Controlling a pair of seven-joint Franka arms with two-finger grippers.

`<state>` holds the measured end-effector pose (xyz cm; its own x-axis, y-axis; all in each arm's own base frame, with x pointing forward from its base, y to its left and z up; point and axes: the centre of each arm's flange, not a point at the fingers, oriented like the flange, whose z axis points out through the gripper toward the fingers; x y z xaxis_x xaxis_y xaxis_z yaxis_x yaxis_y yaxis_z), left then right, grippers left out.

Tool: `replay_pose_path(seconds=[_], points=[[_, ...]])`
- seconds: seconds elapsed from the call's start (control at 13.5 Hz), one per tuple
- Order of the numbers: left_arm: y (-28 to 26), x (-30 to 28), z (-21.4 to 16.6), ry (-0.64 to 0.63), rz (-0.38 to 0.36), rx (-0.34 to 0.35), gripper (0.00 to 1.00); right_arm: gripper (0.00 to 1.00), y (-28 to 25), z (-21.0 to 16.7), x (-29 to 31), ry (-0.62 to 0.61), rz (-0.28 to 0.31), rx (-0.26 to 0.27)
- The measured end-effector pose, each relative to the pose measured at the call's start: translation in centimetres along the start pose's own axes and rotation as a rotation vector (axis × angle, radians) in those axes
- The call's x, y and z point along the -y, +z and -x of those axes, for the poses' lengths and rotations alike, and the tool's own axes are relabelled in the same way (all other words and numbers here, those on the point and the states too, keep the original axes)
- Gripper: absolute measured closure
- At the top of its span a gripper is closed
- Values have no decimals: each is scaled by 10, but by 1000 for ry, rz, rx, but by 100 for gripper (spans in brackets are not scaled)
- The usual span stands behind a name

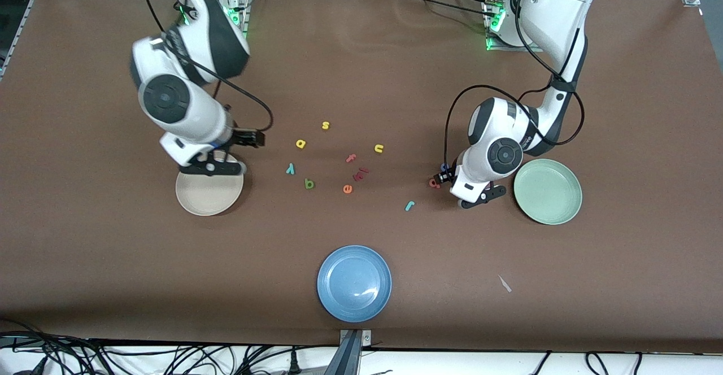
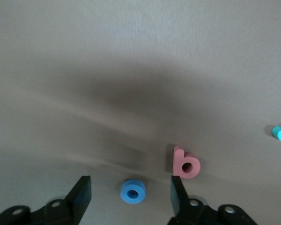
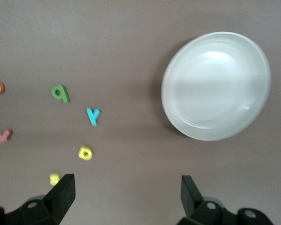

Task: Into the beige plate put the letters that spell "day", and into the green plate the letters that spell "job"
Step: 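Grasp the blue o and cyan y with the left and right grippers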

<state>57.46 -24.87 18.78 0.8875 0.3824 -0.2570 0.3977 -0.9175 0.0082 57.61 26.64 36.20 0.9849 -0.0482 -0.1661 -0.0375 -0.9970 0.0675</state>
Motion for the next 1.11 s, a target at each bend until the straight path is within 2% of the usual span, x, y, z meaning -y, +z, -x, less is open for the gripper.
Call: replay_pose_path(seconds=[0.15,0.3,0.37,0.44,0.81,1.11], points=[[12,-5,9,-8,2,28,26,5,37,-3,28,34,-2,-10],[21,-6,17,-7,-8,43,26,29,67,-8,46,34,-10,-25],[25,-5,20,-7,-14,50,27,33,81,-10,52,31,-16,-34],[28,-4,22,-6,-18,56,37,33,93,-12,57,27,-23,-45],[30,-2,21,-9,-18,56,42,37,148,-14,60,27,-59,-99],[30,-2,20,-11,-12,49,46,42,169,-9,57,26,-55,-91]])
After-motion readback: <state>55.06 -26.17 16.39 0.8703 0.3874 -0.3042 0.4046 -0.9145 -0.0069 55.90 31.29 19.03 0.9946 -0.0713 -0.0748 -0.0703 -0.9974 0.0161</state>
